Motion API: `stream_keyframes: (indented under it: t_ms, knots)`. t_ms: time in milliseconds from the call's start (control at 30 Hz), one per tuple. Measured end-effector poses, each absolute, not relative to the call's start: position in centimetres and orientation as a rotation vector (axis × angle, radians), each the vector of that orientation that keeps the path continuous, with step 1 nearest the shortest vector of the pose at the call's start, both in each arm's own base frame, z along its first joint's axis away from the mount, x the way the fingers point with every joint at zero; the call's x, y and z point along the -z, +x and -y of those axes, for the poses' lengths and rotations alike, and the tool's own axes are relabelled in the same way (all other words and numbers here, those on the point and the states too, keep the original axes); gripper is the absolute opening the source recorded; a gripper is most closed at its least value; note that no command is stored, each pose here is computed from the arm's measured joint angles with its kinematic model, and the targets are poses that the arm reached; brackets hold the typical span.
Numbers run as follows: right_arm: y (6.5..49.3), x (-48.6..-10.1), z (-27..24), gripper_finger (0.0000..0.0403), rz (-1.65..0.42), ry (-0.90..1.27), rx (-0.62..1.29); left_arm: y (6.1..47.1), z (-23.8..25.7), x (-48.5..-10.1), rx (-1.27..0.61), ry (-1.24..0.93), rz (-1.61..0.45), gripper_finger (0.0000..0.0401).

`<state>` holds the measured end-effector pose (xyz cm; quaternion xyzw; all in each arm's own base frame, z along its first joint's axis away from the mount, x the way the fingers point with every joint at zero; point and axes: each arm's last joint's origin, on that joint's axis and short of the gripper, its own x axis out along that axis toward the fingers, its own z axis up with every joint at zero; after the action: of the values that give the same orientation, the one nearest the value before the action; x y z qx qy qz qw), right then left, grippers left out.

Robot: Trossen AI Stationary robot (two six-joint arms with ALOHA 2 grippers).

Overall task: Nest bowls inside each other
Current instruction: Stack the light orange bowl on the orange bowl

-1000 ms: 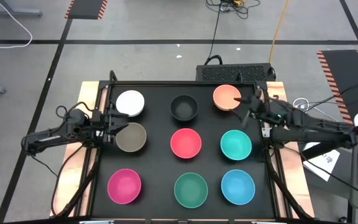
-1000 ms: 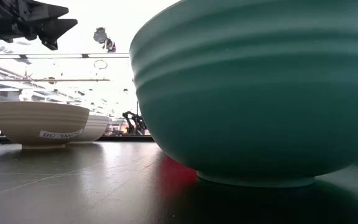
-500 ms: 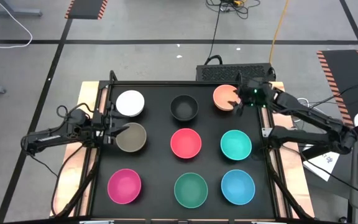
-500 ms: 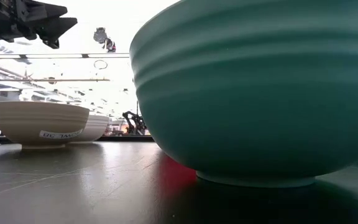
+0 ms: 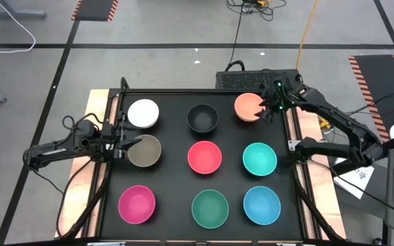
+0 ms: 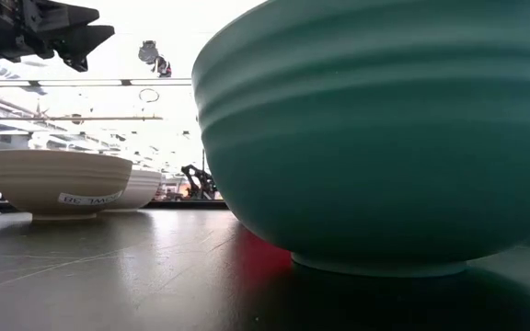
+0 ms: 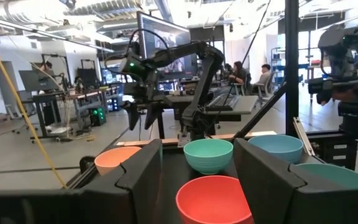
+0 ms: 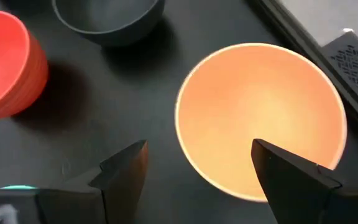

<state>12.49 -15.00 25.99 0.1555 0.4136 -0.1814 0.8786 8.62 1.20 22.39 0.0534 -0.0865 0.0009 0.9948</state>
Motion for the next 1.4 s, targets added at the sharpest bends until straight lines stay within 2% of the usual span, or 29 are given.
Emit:
stream_keyframes:
  t_ms: [367,667,1033,1400]
  knots:
    - [14.3,-26.2,17.8,0.0281,-0.943,0.361,0.444,8.6,-1.2,-22.3,0.003,0.106,0.166,0.02]
    - [14.8,-25.1,18.3,0.0281,-1.101,0.488,0.391,8.6,-1.2,-22.3,0.005,0.105,0.163,0.02]
    - [16.0,-25.0,17.8,0.0281,-1.095,0.425,0.322,8.6,-1.2,-22.3,0.004,0.106,0.163,0.02]
    - [17.3,-22.7,18.6,0.0281,-1.239,0.388,0.359,8.6,-1.2,-22.2,0.004,0.11,0.157,0.02]
